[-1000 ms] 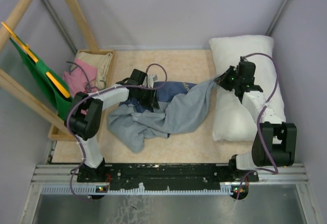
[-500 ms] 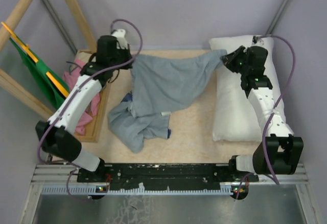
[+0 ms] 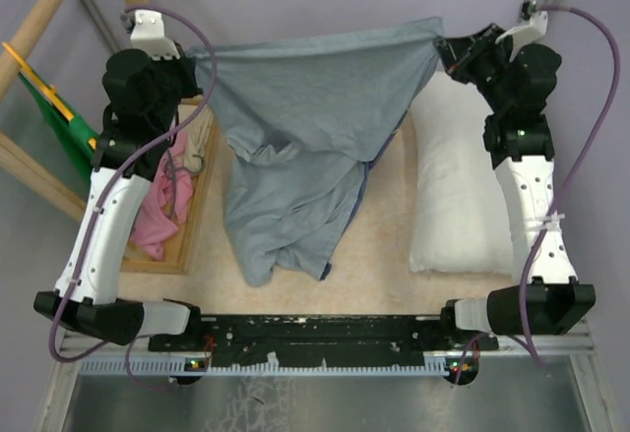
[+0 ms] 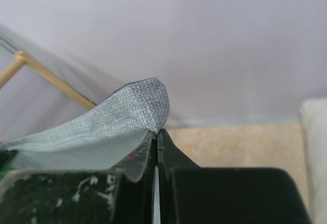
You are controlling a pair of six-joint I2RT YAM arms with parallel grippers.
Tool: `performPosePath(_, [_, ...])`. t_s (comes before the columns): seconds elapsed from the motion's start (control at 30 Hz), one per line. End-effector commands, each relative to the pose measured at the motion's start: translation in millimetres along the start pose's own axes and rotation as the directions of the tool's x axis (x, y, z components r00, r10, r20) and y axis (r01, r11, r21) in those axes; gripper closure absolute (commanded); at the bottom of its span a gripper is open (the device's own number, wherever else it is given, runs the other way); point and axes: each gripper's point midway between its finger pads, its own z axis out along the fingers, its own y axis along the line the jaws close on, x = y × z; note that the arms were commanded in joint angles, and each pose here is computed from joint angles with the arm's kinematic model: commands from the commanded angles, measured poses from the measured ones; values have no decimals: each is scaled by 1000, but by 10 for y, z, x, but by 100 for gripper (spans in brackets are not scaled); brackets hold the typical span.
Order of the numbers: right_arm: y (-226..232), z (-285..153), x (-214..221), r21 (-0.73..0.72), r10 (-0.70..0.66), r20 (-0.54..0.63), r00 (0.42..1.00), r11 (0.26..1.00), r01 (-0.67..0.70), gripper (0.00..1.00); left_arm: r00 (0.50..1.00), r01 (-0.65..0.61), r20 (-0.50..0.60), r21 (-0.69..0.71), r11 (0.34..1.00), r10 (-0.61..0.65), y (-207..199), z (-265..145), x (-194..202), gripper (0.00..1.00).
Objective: Remove the pillowcase from the pillow
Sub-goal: Fold the pillowcase at the center of the board.
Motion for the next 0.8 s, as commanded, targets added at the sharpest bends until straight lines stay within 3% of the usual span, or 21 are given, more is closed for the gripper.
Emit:
performPosePath(0.0, [1000,-405,-864,-246,-145,240,960,947,205,100,950,18,309,93,996,-46,-47,-517,-1161,100])
performPosePath(0.17, [1995,-1285,-1370,-434,-177,431,885,819,375,100,858,-79,505,315,946,-97,-339,-1384,-1927,100])
performPosePath(0.33, [2788,-2417,-1562,-558,-129,570,811,664,497,100,718,-207,675,440,874,-170,-447,-2521,-2391,100])
performPosePath(0.47, [3133,-3216,-1574,-574,-81,661,746,585,573,100,617,-312,754,496,810,-223,-496,-3312,-2513,100])
performPosePath(0.57, [3304,-3746,-1563,-556,-51,724,688,549,625,100,549,-351,798,489,799,-247,-447,-3743,-2552,100])
performPosePath(0.67, [3422,-4117,-1546,-542,-27,762,647,521,659,100,501,-363,830,457,812,-243,-367,-4017,-2605,100])
performPosePath(0.77, [3461,-4220,-1570,-538,-16,770,638,523,662,100,479,-353,849,419,837,-223,-290,-4096,-2664,100])
